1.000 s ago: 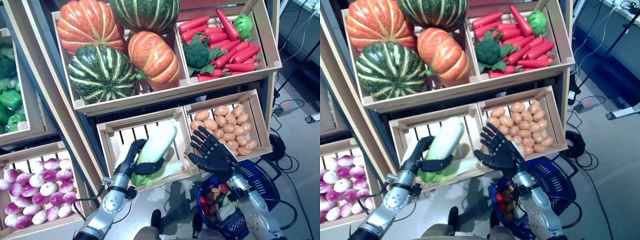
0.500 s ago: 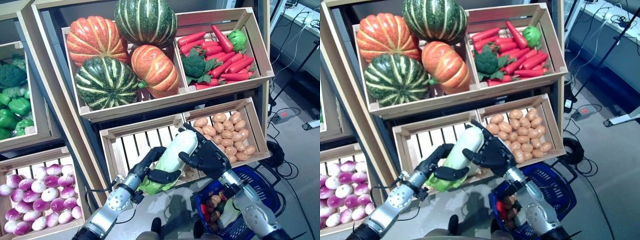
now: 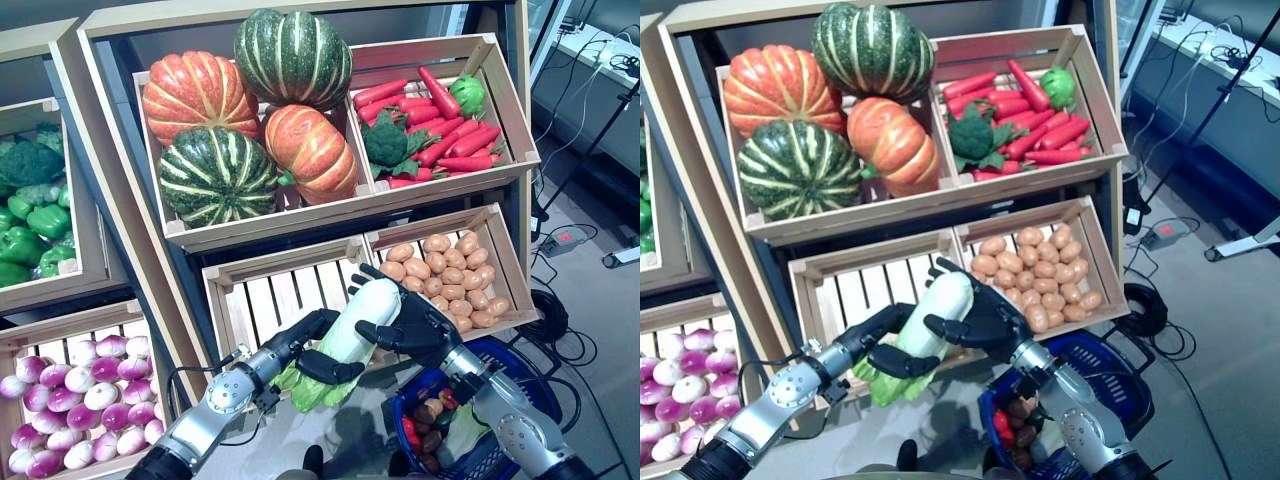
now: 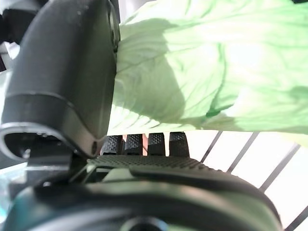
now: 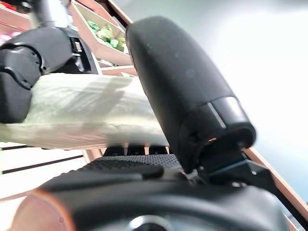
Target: Put vegetables into the basket
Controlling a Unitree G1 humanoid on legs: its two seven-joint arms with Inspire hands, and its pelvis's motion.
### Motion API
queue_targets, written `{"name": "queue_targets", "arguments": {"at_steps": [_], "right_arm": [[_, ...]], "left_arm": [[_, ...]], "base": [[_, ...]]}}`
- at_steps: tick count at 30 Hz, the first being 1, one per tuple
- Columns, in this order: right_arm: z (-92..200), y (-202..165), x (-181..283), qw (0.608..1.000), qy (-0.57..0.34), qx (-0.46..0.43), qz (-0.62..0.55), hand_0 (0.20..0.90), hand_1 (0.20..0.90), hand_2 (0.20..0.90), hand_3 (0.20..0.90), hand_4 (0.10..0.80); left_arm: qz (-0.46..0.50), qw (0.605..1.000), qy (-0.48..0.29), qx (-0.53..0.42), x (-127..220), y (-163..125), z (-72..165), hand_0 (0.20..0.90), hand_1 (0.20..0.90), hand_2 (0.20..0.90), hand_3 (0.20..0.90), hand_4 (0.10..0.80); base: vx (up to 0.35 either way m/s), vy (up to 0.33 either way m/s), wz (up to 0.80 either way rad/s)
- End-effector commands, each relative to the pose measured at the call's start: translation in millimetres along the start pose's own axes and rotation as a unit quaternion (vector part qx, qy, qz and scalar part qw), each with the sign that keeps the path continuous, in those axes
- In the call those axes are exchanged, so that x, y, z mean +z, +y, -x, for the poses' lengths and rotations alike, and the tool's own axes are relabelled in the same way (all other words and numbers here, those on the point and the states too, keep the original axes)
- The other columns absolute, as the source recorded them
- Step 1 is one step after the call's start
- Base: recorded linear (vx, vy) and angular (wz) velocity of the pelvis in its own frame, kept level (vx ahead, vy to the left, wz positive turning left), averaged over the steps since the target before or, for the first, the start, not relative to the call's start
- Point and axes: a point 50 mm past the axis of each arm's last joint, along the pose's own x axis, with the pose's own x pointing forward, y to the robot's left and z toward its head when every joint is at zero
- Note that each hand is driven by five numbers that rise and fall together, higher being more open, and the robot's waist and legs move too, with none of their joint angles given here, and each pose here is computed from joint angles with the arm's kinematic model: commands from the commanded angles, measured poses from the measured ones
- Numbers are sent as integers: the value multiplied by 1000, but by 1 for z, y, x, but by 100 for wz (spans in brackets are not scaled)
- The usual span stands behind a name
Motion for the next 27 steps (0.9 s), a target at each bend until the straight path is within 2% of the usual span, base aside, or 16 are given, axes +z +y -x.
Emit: {"name": "queue_targets", "arguments": {"at_steps": [1,13,14,15,18,22,27], "right_arm": [[-37,71,30,966,-88,242,-12,300,300,300,300,400],[-35,63,37,972,-107,211,-6,300,300,300,300,400],[-34,62,38,973,-109,204,-3,300,300,300,300,400],[-33,59,39,974,-112,195,-2,300,300,300,300,400],[-27,49,44,981,-124,151,9,300,300,300,300,400],[-16,31,54,986,-146,74,37,300,300,300,300,400],[18,1,62,981,-167,-60,82,300,300,300,300,400]], "left_arm": [[-51,979,-176,-88,75,-16,-28,300,300,300,300,400],[-63,982,-160,-80,71,-14,-28,300,300,300,300,400],[-65,983,-158,-73,70,-13,-27,862,862,862,862,775],[-68,983,-155,-65,69,-11,-27,900,900,900,900,800],[-72,987,-140,-20,63,-2,-23,900,900,900,900,800],[-87,986,-107,96,49,22,-10,900,900,900,900,800],[-141,952,-45,267,23,58,30,900,900,900,900,800]], "base": [[0,0,0],[-9,5,-3],[0,0,0],[0,0,0],[0,0,0],[0,0,0],[0,0,0]]}}
